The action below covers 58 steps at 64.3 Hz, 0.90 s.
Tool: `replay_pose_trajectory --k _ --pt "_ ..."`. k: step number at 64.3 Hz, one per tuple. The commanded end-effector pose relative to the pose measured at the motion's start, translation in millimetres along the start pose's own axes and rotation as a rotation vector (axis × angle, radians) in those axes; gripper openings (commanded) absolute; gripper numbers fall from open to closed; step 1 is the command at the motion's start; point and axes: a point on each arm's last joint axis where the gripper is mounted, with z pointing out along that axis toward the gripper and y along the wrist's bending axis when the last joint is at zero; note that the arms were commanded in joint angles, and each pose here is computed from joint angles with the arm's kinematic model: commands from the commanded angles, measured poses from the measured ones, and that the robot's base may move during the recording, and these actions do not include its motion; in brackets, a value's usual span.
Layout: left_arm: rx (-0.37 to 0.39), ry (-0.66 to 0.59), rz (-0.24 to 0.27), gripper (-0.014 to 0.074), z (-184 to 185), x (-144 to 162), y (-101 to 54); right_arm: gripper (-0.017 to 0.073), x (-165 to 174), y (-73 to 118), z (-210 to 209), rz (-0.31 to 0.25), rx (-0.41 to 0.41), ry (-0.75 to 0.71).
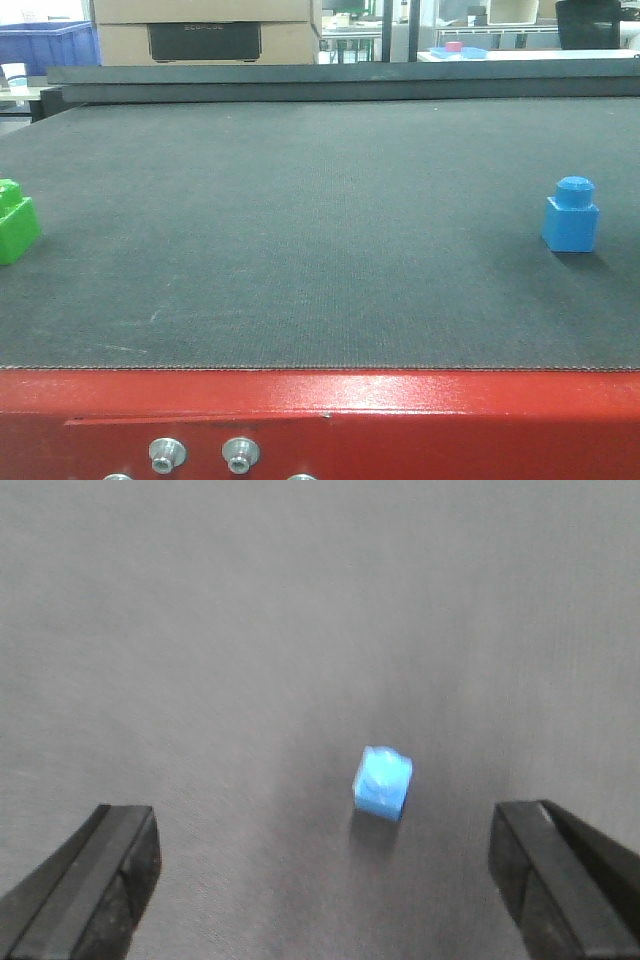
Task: Grab block from conveyor and place in blue bin
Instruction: 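Grasp the blue block with the right gripper and lift it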
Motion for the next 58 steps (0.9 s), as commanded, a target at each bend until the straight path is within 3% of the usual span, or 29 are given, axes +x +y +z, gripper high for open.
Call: replay_pose_trajectory --k 1,11,27,58 --pt "0.005 -0.014 0.002 0.0589 0 -3 -0.7 0.0570 -2 -5.7 29 0.049 0.062 0.108" --pt "0.005 -0.012 0.002 0.0589 0 -3 -0.7 0.0570 -3 -10.8 79 0.097 0.103 0.261" --pt "0.005 -0.006 0.002 0.0589 0 -3 -0.8 0.0570 5 -17.9 147 0.099 0.136 0.420" --pt "0.011 0.029 0.001 0.0589 0 0 -1.3 0.0570 9 -23.7 198 0.096 0.144 0.433"
